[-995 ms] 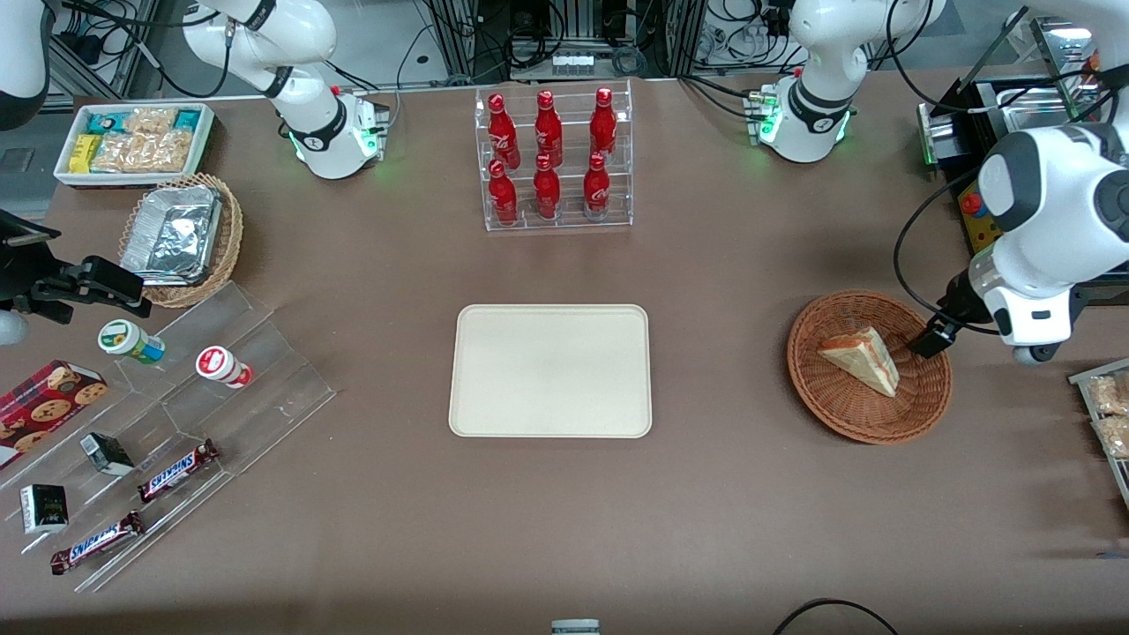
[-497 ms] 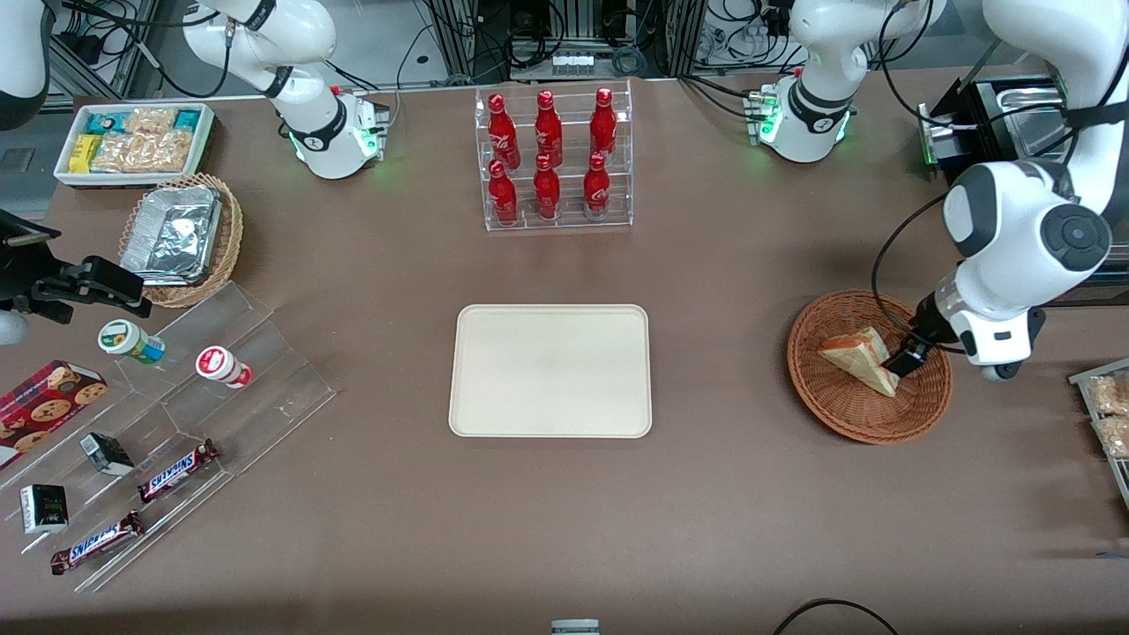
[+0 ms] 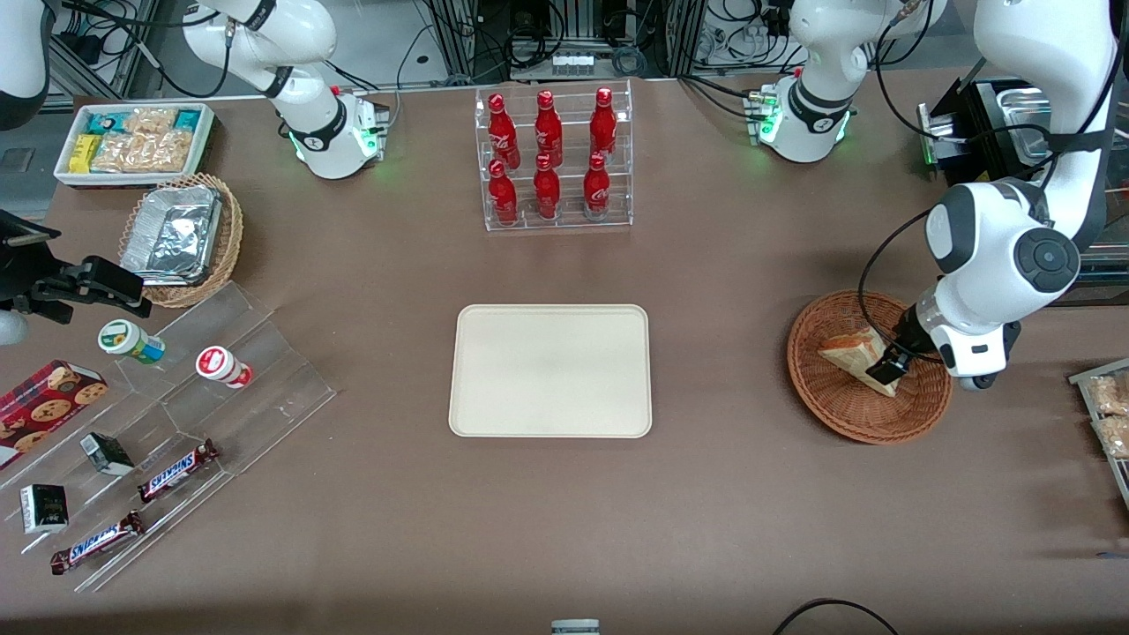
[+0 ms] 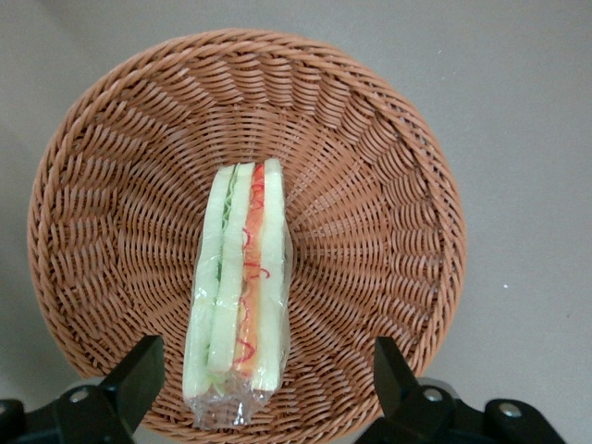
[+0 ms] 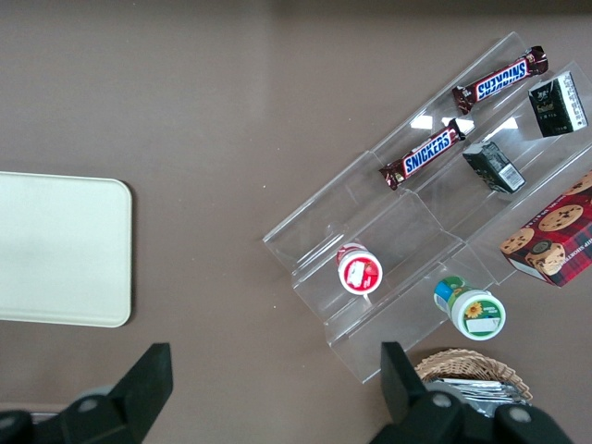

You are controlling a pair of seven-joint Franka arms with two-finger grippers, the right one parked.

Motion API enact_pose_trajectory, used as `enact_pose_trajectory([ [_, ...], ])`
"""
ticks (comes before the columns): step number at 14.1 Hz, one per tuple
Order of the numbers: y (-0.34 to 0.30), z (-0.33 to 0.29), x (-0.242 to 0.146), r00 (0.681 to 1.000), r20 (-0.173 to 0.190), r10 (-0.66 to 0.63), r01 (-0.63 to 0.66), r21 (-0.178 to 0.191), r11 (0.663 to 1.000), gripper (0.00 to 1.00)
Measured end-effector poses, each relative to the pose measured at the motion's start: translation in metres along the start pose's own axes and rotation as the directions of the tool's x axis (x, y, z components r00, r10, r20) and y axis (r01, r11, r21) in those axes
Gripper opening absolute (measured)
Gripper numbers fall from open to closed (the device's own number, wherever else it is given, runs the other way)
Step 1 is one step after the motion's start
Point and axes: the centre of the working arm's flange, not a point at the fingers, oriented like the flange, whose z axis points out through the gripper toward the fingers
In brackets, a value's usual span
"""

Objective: Place sandwich from basket to tray
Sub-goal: 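Close the left gripper on the sandwich's wrapped end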

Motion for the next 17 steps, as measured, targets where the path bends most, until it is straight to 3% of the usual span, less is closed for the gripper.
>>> enact_pose_trajectory([
  [17, -0.009, 0.046, -0.007, 0.998, 0.045, -0.038, 0.036, 0.046, 0.998, 1.0],
])
